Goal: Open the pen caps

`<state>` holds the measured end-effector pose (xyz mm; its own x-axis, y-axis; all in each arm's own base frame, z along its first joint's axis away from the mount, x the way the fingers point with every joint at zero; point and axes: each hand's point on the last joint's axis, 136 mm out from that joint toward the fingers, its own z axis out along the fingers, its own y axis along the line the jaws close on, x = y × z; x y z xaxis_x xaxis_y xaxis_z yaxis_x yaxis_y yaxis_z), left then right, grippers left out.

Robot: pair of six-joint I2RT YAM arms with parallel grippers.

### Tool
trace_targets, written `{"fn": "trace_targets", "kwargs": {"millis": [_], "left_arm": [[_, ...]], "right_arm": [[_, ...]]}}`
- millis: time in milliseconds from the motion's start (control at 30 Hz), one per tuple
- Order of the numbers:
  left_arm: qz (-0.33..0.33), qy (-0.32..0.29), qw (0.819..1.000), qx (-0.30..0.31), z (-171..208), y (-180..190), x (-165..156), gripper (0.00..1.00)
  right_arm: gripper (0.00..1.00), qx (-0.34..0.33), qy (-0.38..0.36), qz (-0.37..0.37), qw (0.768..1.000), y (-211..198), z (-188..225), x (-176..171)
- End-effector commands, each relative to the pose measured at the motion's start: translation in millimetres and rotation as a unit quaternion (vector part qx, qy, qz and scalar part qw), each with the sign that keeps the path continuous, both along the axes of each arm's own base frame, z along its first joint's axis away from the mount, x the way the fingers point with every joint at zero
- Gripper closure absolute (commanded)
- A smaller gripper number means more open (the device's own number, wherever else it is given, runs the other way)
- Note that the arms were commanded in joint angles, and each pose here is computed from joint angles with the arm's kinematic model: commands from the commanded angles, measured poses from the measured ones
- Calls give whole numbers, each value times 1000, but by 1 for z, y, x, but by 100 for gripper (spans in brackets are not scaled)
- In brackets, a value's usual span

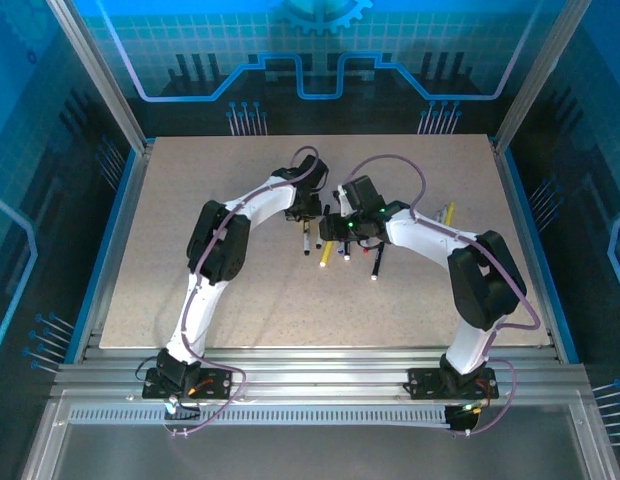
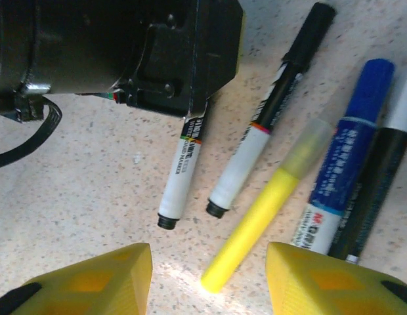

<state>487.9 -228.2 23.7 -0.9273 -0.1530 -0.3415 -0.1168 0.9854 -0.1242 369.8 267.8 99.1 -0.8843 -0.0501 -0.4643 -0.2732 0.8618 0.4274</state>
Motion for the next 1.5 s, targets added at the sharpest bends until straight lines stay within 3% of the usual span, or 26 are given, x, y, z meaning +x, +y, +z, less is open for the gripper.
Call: {"fn": "trace_targets", "kwargs": {"millis": [0,367,800,1100,1300,1467], "left_arm": [[4,-20,998,-58,39,-6,1,93],[-11,-27,990,-135,67,-23,-14,94],[-20,-32,986,-165,80,-37,-21,93],[-22,-32,986,-163,79,-39,-22,93],[-20,-33,987,-154,77,-36,-22,93],[-15,-36,989,-145,76,-31,-22,81]], "right_arm": [[50,51,28,15,998,22,-8,-10],[51,115,51,19,992,41,-8,-12],[53,126,68,15,990,49,-18,-5],[68,133,72,12,988,53,-20,-1],[99,132,71,11,989,52,-18,-2],[100,133,69,14,989,50,-17,-7]]}}
